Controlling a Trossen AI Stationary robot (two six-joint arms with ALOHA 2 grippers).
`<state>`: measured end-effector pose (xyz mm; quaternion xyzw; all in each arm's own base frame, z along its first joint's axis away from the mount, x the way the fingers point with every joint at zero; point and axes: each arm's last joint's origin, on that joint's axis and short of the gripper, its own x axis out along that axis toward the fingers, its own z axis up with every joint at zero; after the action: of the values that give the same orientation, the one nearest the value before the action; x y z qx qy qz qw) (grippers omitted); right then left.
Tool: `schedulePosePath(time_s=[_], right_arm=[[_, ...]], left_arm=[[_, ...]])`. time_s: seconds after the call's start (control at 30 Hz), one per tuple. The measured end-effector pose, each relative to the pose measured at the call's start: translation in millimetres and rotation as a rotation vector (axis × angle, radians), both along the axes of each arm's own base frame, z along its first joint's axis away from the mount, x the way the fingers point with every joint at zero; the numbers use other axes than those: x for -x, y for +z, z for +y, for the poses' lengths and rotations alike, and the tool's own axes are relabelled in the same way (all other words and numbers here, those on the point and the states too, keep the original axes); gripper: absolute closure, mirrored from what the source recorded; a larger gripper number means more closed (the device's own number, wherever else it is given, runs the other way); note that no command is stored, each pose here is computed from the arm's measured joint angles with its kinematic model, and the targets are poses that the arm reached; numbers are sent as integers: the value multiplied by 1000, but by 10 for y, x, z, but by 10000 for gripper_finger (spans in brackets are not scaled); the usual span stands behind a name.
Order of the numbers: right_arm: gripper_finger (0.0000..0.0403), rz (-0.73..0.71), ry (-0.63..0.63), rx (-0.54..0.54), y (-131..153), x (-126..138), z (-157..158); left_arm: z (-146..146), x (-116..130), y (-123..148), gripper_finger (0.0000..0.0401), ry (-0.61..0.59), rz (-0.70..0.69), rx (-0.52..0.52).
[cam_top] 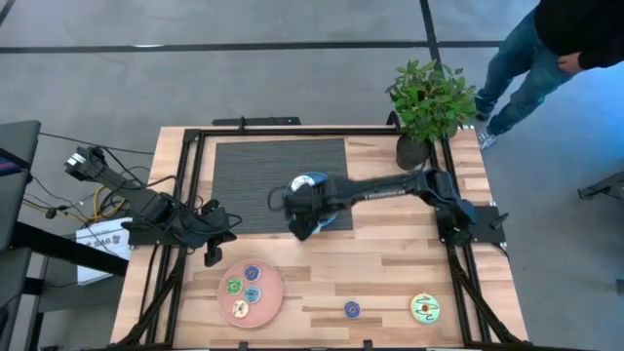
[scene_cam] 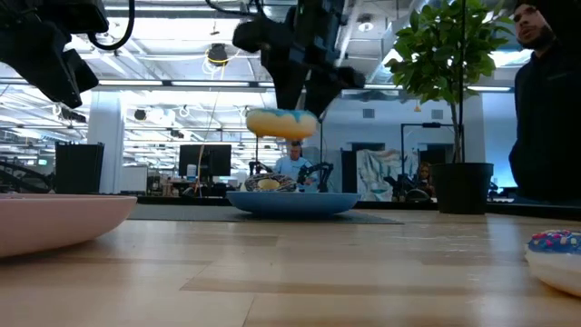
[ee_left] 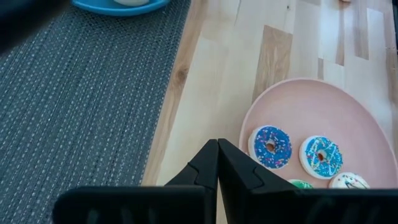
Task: Pick & Place donuts
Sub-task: Put the large blue donut on the blue plate
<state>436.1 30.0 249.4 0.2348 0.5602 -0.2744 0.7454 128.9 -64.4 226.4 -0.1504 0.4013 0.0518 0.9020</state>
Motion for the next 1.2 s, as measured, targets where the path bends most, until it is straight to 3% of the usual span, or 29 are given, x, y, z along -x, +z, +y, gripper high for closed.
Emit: schedulePosePath(time_s=[0.37, 0.6, 0.93, 1.2], right_arm=[[259, 42, -16, 42, -3, 45, -954], [271, 106, -91, -24, -297, 194, -1384], [274, 113, -63, -54, -560, 199, -1269], [221, 114, -97, -56, -562, 211, -1302]], left_arm=[[14, 22, -20, 401, 8, 29, -14], [25, 37, -33, 401, 43, 48, -2], [45, 41, -35, 401, 86, 34, -39], [85, 25, -32, 401, 116, 26, -61]])
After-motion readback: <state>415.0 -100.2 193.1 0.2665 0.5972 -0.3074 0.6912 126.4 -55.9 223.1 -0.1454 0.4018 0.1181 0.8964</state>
